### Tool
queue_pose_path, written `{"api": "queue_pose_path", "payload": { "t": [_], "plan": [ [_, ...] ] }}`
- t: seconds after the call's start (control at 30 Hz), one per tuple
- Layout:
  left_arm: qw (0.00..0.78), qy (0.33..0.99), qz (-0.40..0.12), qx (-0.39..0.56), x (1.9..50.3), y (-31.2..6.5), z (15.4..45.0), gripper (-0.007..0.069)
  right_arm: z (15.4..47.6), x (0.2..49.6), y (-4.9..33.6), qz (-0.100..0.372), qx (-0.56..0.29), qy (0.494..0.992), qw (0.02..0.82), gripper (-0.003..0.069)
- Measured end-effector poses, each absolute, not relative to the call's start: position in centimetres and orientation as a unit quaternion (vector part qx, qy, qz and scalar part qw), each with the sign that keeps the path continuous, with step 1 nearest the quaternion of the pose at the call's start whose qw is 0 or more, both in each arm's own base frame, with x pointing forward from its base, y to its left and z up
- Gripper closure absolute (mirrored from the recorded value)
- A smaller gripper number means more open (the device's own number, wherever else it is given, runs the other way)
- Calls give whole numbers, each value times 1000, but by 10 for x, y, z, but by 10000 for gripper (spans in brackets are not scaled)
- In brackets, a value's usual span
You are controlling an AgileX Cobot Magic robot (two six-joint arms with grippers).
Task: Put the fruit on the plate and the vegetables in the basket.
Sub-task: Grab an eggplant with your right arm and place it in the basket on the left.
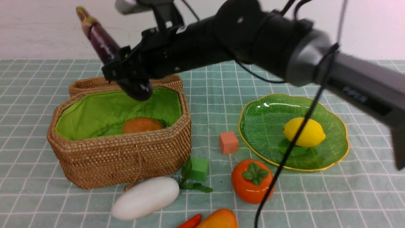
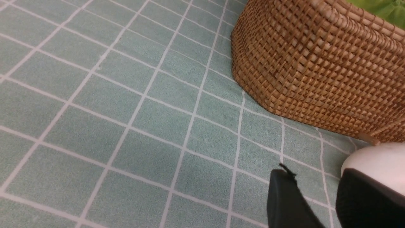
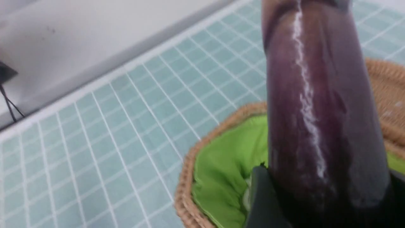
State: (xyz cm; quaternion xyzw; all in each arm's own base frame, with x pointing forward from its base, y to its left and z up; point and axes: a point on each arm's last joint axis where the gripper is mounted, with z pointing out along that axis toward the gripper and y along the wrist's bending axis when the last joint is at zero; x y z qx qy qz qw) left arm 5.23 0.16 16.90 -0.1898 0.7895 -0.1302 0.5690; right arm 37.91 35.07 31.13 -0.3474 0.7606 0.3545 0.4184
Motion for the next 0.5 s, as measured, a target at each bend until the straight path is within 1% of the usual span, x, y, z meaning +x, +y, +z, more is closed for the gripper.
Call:
{"api": "queue_pose_path", "payload": {
  "t": [0.03, 0.07, 0.13, 0.17, 0.2, 0.27, 0.3, 0.4, 0.47, 0.5],
  "plan": [
    [569, 789, -130, -190, 52, 2, 169, 386, 308, 380, 351, 354, -347, 762, 416, 256],
    [569, 789, -130, -190, 52, 2, 169, 386, 289, 385, 356, 348, -348, 771, 404, 236],
    [569, 789, -130, -190, 52, 2, 169, 386, 279, 388, 358, 345, -349, 776, 396, 197],
    [569, 789, -130, -190, 52, 2, 169, 386, 269, 390, 360, 341, -351, 781, 388, 118],
    [569, 789, -130, -190, 52, 2, 169, 386, 266, 390, 360, 339, -352, 782, 387, 75],
    [569, 789, -130, -190, 52, 2, 169, 386, 266, 391, 360, 338, -353, 782, 387, 10],
    [569, 789, -130, -190, 52, 2, 169, 386, 269, 390, 360, 338, -354, 780, 390, -8],
    [569, 789, -130, -190, 52, 2, 169, 386, 277, 390, 356, 335, -358, 777, 395, -11],
    [569, 789, -130, -190, 52, 2, 169, 386, 290, 389, 346, 335, -360, 778, 390, -1],
    [569, 789, -130, -190, 52, 2, 169, 386, 290, 389, 346, 335, -361, 779, 387, 1]
  ]
}}
